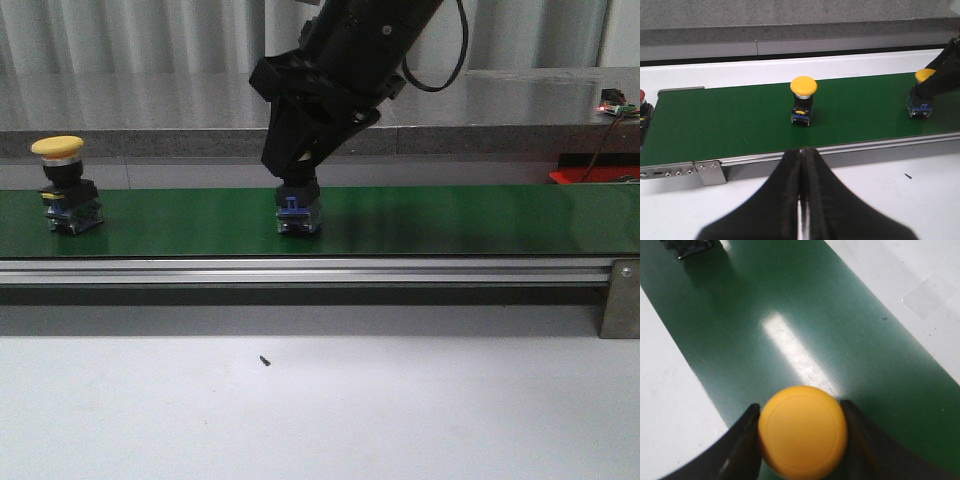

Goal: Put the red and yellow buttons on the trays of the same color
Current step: 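Lower the right gripper onto the leading yellow button and grasp it, then lift the yellow button with the right gripper and release it in the yellow tray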

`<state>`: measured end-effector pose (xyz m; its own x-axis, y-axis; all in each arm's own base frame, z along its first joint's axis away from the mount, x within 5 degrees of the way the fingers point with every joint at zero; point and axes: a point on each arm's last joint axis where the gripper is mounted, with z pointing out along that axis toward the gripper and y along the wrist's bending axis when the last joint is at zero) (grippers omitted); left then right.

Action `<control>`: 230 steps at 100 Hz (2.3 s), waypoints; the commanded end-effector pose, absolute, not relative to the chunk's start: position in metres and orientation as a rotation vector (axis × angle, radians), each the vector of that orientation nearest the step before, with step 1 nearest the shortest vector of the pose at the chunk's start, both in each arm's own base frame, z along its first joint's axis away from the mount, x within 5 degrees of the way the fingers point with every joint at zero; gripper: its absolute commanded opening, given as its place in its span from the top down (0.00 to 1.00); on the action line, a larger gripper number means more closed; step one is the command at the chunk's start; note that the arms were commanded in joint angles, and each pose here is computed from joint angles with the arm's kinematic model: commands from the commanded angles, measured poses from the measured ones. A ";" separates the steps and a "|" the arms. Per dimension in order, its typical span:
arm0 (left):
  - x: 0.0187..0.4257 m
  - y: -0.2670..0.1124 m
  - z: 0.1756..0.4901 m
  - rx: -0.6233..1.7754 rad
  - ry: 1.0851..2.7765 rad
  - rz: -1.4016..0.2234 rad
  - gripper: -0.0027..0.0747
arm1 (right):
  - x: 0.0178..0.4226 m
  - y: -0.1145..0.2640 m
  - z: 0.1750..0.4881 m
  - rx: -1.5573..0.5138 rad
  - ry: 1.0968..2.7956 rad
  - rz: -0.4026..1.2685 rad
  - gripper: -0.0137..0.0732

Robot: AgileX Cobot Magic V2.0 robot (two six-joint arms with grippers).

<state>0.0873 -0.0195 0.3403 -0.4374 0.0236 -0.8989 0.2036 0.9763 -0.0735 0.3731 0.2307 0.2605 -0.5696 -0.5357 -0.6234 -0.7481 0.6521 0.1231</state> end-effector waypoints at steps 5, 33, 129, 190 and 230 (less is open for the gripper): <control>0.089 -0.020 0.354 0.136 1.926 -0.221 0.99 | 0.366 0.224 0.311 -0.929 2.182 0.519 0.69; 0.089 -0.020 0.354 0.136 1.926 -0.221 0.99 | 0.361 0.193 0.345 -0.847 2.155 0.506 0.69; 0.089 -0.020 0.354 0.136 1.926 -0.221 0.99 | 0.299 -0.020 0.370 -0.187 2.241 0.200 0.69; 0.089 -0.020 0.354 0.136 1.926 -0.221 0.99 | 0.278 -0.123 0.358 0.236 2.191 -0.039 0.69; 0.089 -0.020 0.354 0.136 1.926 -0.221 0.99 | 0.271 -0.144 0.283 0.439 2.237 -0.085 0.69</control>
